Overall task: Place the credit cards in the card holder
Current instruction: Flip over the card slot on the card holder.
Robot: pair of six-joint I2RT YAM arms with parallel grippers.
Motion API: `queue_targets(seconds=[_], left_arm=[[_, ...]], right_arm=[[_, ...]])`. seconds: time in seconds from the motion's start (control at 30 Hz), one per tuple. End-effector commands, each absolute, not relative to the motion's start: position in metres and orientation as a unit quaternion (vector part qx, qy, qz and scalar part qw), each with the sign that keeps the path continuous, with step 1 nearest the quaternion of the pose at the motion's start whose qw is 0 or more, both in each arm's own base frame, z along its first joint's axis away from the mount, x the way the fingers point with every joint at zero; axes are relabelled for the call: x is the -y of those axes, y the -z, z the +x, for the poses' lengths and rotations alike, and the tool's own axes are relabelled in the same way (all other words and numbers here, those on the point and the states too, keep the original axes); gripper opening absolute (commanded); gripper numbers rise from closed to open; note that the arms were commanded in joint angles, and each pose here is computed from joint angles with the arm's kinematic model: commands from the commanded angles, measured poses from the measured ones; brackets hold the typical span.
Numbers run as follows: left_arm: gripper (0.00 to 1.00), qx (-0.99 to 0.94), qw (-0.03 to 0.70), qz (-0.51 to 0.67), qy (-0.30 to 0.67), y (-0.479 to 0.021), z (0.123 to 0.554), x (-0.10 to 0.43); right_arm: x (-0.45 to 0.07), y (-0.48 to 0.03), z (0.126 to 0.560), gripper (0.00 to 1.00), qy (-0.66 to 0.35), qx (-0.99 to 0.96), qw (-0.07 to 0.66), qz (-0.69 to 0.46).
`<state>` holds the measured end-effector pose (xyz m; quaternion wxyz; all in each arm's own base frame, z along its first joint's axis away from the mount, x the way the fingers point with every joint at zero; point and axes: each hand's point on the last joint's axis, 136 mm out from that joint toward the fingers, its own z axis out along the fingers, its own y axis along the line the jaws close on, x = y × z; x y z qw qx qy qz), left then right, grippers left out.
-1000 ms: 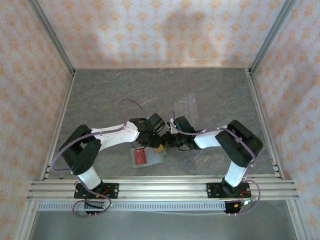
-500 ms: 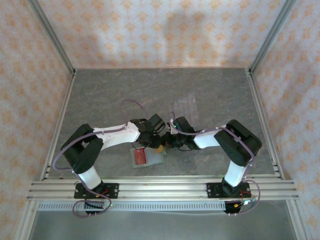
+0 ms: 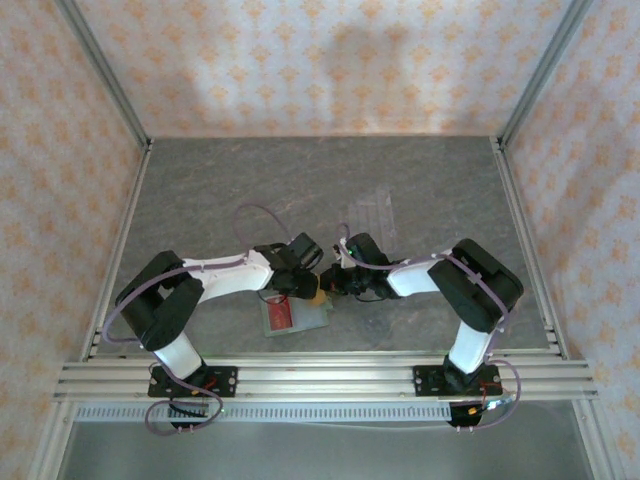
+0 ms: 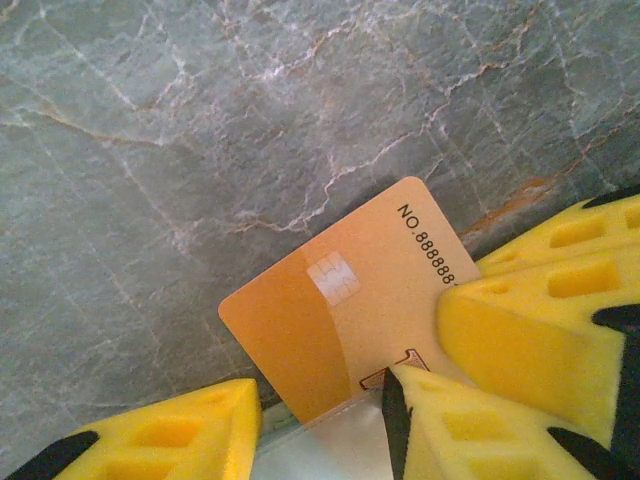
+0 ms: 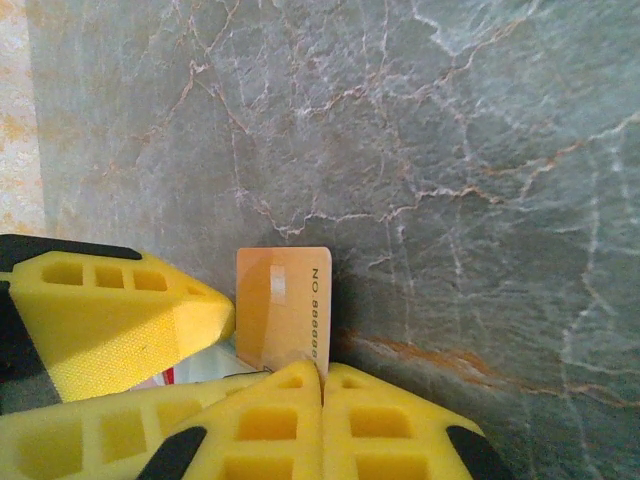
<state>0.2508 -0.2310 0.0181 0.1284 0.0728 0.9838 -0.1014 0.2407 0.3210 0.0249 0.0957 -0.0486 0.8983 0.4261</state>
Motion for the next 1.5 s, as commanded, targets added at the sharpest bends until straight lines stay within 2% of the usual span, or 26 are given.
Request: queue_targets(seconds=[0.0, 0.2, 0.73, 1.0, 1.17, 1.47], left_arm=[[0.42, -0.987, 0.113, 0.094, 0.072, 0.002, 0.244, 0.218], [0.43, -0.983, 0.102, 0.116, 0.099, 0.000, 0.235, 0.226], [0.29, -0.979, 0.083, 0.161, 0.098, 0.003, 0.222, 0.244], [0.17, -0.979, 0.082, 0.163, 0.094, 0.000, 0.220, 0.244], [0.03, -0.979, 0.095, 0.155, 0.093, -0.007, 0.223, 0.243], [0.00, -0.975, 0.127, 0.144, 0.116, -0.036, 0.226, 0.245]], right_arm=[[-0.327, -0.025, 0.230, 0.00, -0.433, -0.896, 0.073, -0.068], [-0.328, -0.027, 0.231, 0.00, -0.433, -0.896, 0.073, -0.070], [-0.329, -0.028, 0.233, 0.00, -0.431, -0.896, 0.073, -0.072], [-0.329, -0.027, 0.233, 0.00, -0.429, -0.897, 0.074, -0.075], [-0.328, -0.026, 0.232, 0.00, -0.426, -0.899, 0.074, -0.075], [-0.322, -0.018, 0.230, 0.00, -0.399, -0.911, 0.074, -0.077]])
